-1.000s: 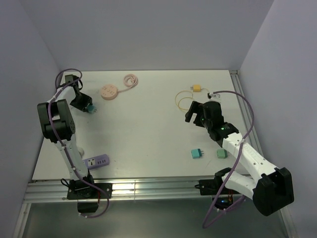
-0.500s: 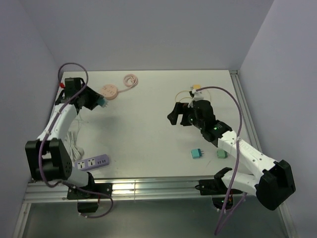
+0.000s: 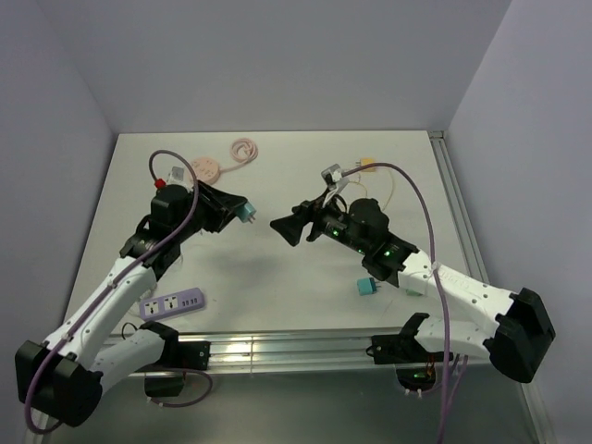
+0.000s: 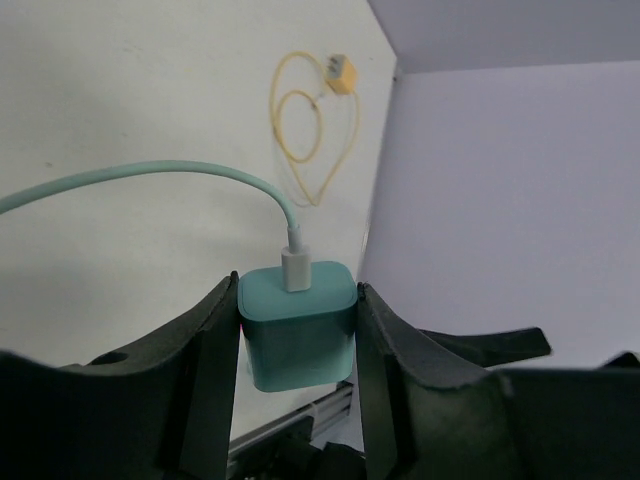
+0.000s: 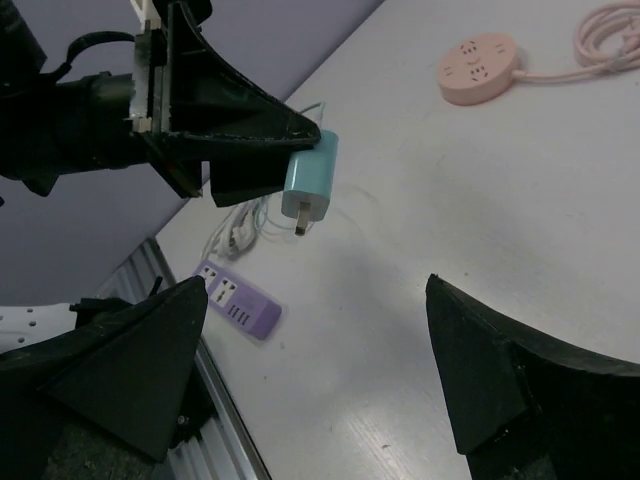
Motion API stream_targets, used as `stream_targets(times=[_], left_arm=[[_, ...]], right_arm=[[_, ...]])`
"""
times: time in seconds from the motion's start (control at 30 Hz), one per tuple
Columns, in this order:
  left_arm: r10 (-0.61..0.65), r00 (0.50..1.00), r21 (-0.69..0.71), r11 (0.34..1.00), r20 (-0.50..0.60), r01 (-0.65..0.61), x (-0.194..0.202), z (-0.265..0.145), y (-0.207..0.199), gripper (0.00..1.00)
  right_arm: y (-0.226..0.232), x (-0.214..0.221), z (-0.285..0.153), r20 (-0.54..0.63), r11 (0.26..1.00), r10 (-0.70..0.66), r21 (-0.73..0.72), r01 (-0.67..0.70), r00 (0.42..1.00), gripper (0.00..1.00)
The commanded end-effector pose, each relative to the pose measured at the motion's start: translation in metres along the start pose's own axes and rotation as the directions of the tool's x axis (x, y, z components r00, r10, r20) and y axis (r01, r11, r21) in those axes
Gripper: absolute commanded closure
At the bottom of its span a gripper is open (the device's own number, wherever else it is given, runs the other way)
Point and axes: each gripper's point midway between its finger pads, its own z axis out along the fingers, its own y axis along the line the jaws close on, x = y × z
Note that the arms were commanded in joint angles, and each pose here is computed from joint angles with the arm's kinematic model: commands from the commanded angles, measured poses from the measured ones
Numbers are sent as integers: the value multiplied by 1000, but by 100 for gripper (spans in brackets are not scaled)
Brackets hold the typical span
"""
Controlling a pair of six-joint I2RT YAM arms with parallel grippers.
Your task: Insert the plug
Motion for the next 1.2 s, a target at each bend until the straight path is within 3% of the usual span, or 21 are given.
stream_targets(times=[0.0,0.3,0.47,0.57,0.77,0.87,0.9,0.97,1.0,1.1,1.13,1.17], left_arm=[[-57,997,162,986,61,46,0,-21,-49,100],[-66,996,188,979,-58,76,38,-16,-61,100],[-58,996,196,978,-67,70,44,-18,-66,100],[-56,996,205,976,-76,70,48,-19,-70,100],[-50,993,212,975,-107,72,57,-20,-72,100],[-37,992,233,970,-118,64,62,-25,-74,100],[-30,992,241,969,-119,58,62,-26,-75,100],[-6,993,256,966,-122,37,63,-28,-78,99],[6,992,252,967,-126,27,65,-29,-76,96],[68,990,244,969,-127,-36,67,-33,-72,56],[99,989,239,969,-114,-69,65,-34,-69,32],[115,988,244,966,-101,-88,63,-40,-71,25]], right_arm=[[16,-18,14,84,999,-34,-18,36,996,6],[36,-10,35,124,995,-84,59,77,989,12],[28,-8,36,149,991,-74,125,55,986,14],[25,-9,39,147,989,-75,140,55,986,20],[18,-12,35,178,983,-69,178,37,982,49],[17,-12,35,169,982,-72,184,41,983,92],[18,-13,35,169,983,-72,180,41,983,100],[19,-12,33,168,985,-69,170,40,983,100],[21,-12,32,171,986,-68,163,40,983,100],[21,-12,24,176,986,-79,158,50,981,100],[17,-8,22,164,984,-92,164,65,982,100],[19,-10,17,170,986,-98,154,72,981,100]])
